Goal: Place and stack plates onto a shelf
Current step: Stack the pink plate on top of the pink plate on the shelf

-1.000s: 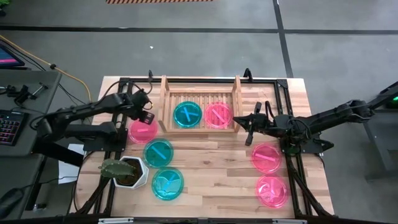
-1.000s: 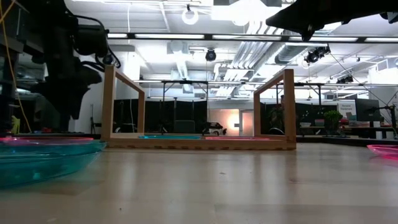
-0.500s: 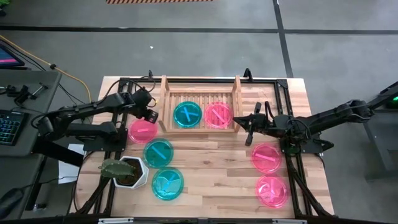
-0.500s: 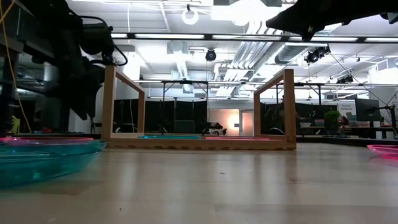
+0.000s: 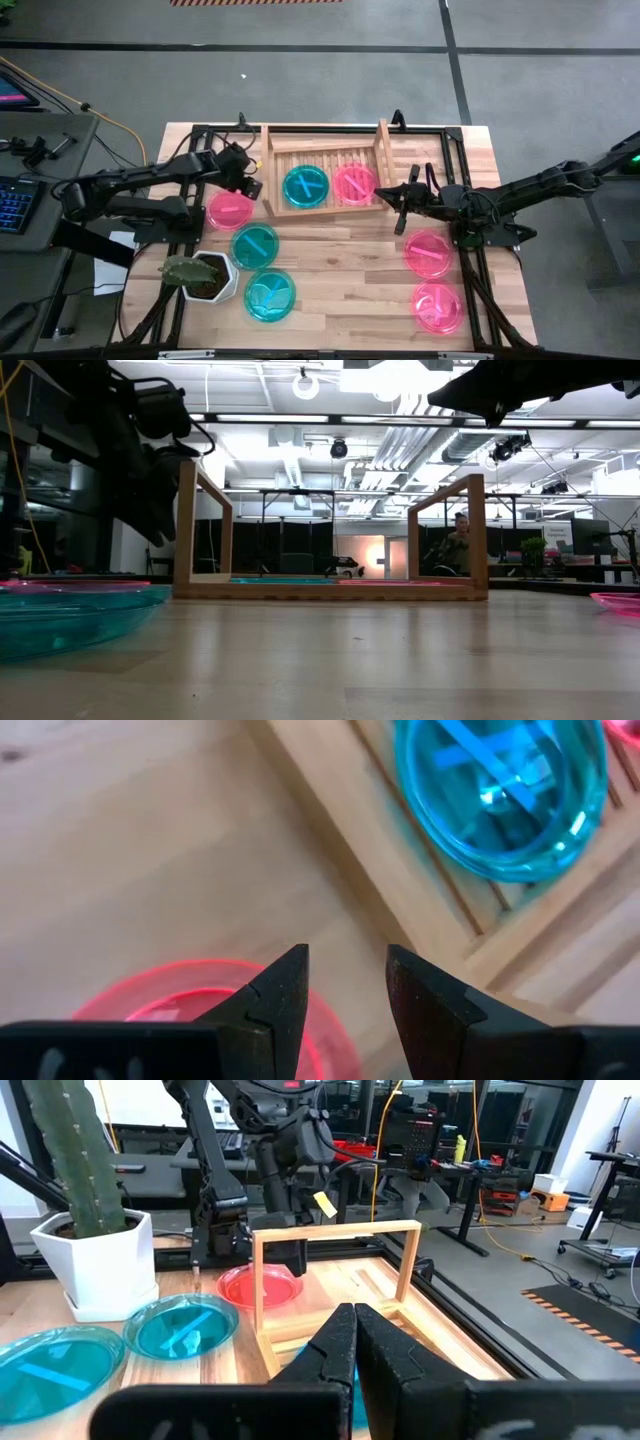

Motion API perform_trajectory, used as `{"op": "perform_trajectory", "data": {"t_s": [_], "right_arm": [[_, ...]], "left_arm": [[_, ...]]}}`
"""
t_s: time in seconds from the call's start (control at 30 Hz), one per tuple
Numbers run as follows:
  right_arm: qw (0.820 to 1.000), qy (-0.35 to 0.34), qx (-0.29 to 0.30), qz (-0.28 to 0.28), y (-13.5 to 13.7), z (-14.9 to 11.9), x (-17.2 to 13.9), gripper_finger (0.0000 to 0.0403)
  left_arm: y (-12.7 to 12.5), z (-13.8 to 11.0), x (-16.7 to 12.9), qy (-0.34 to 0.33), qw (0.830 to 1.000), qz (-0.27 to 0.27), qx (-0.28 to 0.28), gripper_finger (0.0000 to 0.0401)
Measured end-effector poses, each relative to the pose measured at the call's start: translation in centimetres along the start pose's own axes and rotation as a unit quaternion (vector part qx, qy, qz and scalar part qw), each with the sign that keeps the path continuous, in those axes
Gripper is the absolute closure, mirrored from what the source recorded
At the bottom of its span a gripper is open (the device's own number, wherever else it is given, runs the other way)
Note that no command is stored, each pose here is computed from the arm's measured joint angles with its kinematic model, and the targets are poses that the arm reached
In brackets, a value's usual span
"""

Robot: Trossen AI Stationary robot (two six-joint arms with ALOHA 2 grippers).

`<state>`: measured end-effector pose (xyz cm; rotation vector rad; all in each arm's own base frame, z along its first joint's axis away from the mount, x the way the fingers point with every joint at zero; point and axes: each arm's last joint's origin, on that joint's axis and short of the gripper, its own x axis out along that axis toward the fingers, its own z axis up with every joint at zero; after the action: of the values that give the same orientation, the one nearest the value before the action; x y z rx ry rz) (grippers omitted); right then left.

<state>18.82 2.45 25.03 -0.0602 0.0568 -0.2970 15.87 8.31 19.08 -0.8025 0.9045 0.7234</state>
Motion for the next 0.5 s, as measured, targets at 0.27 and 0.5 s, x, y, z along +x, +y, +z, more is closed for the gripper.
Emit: {"op": "perform_trajectory", "data": {"t_s": [0.27, 0.5], "right_arm": [[1.0, 0.002, -0.001, 0.0, 0.0, -0.1, 0.1, 0.0403], [1.0, 0.011, -0.006, 0.0, 0.2, -0.4, 0.4, 0.0403]], "left_arm": [[-0.1, 0.2, -0.5, 0.018, 0.999, 0.025, 0.012, 0.0275], [0.8, 2.2, -2.8, 0.023, 0.995, 0.095, 0.028, 0.0275]]}}
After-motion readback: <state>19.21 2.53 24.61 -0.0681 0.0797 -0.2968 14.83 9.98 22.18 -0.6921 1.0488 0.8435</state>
